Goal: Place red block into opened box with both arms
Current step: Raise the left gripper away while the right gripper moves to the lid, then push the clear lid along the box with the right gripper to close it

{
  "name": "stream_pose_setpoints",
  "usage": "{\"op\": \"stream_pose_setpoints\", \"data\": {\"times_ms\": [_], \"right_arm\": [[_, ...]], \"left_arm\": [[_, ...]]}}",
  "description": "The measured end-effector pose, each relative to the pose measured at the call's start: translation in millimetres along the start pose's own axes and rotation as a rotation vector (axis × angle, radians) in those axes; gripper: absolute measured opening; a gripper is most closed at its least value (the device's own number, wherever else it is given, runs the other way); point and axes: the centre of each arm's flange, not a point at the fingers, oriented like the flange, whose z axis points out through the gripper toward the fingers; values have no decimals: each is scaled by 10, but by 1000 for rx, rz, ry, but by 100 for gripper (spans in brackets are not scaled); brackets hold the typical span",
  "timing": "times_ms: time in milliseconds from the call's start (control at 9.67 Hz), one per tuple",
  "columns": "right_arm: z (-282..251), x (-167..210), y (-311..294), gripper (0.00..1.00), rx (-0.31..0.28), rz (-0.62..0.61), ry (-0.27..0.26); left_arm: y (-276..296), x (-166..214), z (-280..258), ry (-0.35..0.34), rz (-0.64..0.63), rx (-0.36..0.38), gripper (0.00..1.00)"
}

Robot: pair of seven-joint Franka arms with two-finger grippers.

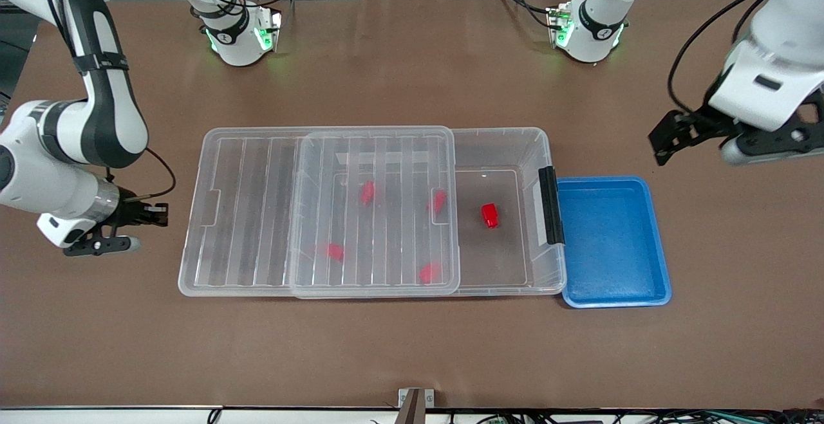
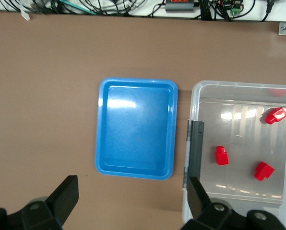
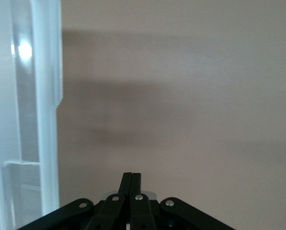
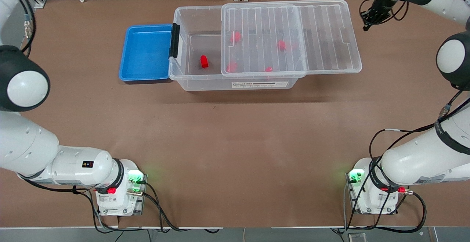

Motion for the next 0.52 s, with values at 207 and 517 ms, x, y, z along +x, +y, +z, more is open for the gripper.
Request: {"op": "stream_pose_setpoints", "data": {"times_ms": [207,517], "right_arm": [[7,15,-135,1,30,-2,3],[50,20,-321,1,68,-6,-1]], "left_arm": [[-149,-147,-184,-25,56,3,100],[-795,-202,-246,-65,58,-75,100]]}}
